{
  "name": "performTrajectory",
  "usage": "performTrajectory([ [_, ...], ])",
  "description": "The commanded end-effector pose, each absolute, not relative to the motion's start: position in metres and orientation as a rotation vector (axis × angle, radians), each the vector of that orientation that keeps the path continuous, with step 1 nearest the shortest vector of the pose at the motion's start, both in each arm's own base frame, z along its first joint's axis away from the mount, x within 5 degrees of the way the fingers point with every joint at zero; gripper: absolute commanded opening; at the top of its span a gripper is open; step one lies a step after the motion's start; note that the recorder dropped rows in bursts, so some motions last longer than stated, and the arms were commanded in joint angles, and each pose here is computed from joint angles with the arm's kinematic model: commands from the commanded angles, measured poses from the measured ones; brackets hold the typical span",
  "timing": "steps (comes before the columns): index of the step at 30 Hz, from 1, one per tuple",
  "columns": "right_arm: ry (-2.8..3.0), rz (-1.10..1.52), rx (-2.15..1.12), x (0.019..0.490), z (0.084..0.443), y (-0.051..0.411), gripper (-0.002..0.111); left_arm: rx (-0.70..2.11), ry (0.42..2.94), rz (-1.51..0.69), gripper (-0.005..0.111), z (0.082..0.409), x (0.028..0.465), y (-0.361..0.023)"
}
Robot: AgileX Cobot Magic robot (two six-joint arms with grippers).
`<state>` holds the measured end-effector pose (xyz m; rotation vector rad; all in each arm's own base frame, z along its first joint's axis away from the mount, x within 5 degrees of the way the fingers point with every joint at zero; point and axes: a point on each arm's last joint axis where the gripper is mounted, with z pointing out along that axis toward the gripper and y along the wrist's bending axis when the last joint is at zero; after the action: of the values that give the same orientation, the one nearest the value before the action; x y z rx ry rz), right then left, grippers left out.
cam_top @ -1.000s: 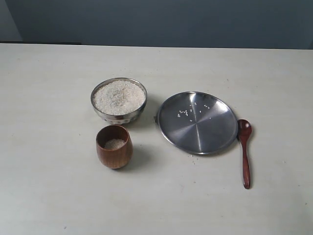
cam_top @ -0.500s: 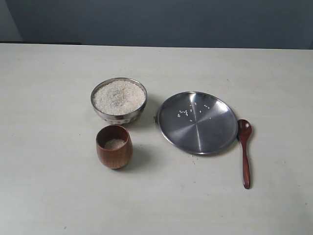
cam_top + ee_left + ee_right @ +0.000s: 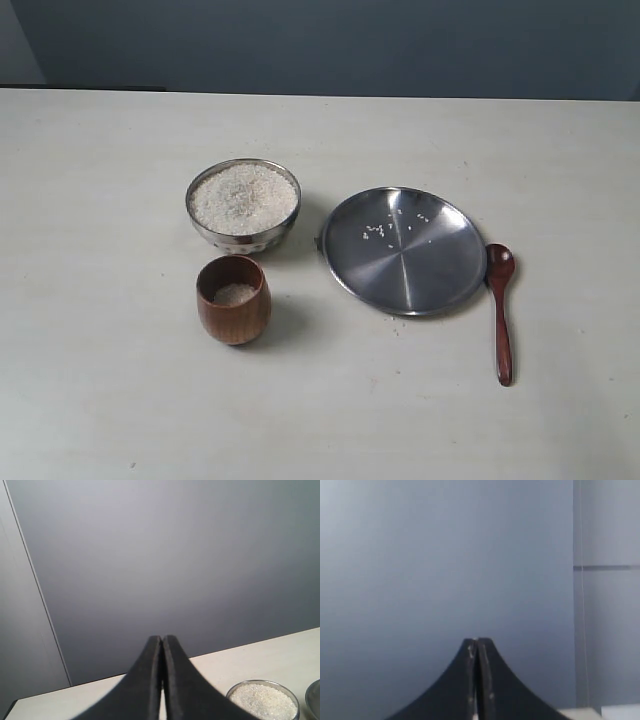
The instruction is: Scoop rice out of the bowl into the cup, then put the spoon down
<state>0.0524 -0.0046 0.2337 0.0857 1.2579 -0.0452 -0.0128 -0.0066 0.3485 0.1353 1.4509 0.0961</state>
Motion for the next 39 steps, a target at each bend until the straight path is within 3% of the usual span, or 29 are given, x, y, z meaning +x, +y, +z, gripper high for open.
performTrajectory([
  [1, 1.016, -0.046, 0.058, 0.043, 0.253, -0.003, 0.000, 0.134, 1.452, 0.105, 0.000, 0.349, -0.013, -0.006],
  [10, 0.728, -0.035, 0.035, 0.026, 0.273, 0.000, 0.000, 0.134, 1.452, 0.105, 0.000, 0.349, -0.013, -0.006],
  [25, 1.126, -0.032, 0.077, 0.006, 0.345, -0.001, 0.000, 0.135, 1.452, 0.110, 0.000, 0.349, -0.013, -0.006],
  [39, 1.371, 0.130, -0.009, 0.025, 0.344, 0.002, 0.000, 0.135, 1.452, 0.110, 0.000, 0.349, -0.013, -0.006],
])
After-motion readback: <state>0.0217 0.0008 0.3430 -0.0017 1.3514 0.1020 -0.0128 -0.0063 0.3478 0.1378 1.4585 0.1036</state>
